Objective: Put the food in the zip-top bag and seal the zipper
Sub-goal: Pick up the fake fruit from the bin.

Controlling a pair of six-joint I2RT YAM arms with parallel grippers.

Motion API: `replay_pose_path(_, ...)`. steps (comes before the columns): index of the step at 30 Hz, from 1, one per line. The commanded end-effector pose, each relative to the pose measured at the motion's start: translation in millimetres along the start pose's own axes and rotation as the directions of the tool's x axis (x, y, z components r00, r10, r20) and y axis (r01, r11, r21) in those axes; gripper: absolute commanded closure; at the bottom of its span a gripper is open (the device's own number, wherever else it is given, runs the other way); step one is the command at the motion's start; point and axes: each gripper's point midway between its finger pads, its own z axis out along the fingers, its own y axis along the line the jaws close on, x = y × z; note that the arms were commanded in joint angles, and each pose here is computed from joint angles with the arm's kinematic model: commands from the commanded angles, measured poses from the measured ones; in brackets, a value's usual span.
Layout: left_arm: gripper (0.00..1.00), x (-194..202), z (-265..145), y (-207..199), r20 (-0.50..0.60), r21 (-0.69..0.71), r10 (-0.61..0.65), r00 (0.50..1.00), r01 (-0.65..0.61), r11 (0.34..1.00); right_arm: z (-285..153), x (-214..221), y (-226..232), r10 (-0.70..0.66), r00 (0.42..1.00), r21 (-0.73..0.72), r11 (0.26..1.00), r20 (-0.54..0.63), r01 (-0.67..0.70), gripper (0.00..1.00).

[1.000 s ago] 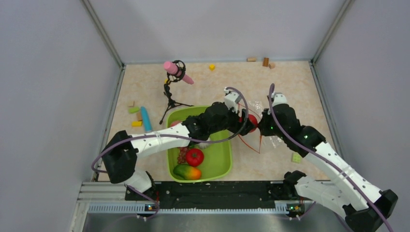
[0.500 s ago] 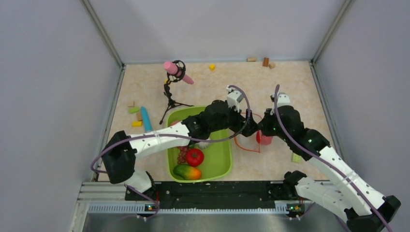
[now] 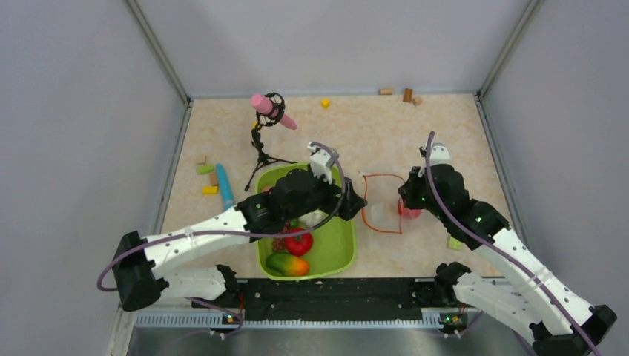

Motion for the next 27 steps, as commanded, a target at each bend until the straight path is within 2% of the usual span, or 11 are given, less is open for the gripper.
replay_pose_path(1, 0.02, 35.3, -44.5, 76.1, -0.024, -0.36, -0.058, 0.998, 0.045, 0.932, -1.0, -11.9, 0.0, 0.024, 0.998, 0.003, 1.0, 0.052, -0.024, 1.0)
replay_pose_path(4, 0.02, 56.2, -73.4, 99.2, -0.046, -0.468, -0.116, 0.992, 0.081, 0.88, 0.4, -11.0, -0.5, 0.022, 0.999, 0.008, 1.0, 0.047, -0.022, 1.0)
replay_pose_path(8, 0.02, 82.4, -99.0, 113.2, -0.075, -0.54, -0.204, 0.976, 0.132, 0.831, 3.4, -8.5, -4.9, 0.023, 0.999, 0.034, 0.999, 0.039, -0.024, 1.0)
replay_pose_path(15, 0.03, 123.5, -121.2, 132.1, -0.19, -0.66, -0.294, 0.937, 0.1, 0.745, 5.5, -6.1, -5.8, 0.018, 0.999, 0.043, 0.999, 0.026, -0.019, 1.0)
replay_pose_path(24, 0.03, 160.6, -111.4, 136.7, -0.326, -0.676, -0.341, 0.882, 0.035, 0.736, 7.2, -3.7, -6.7, 0.014, 1.0, 0.049, 0.999, 0.016, -0.015, 1.0)
replay_pose_path(27, 0.03, 167.4, -110.9, 143.1, -0.336, -0.699, -0.347, 0.876, 0.016, 0.715, 7.9, -3.1, -7.2, 0.015, 1.0, 0.052, 0.999, 0.014, -0.016, 1.0)
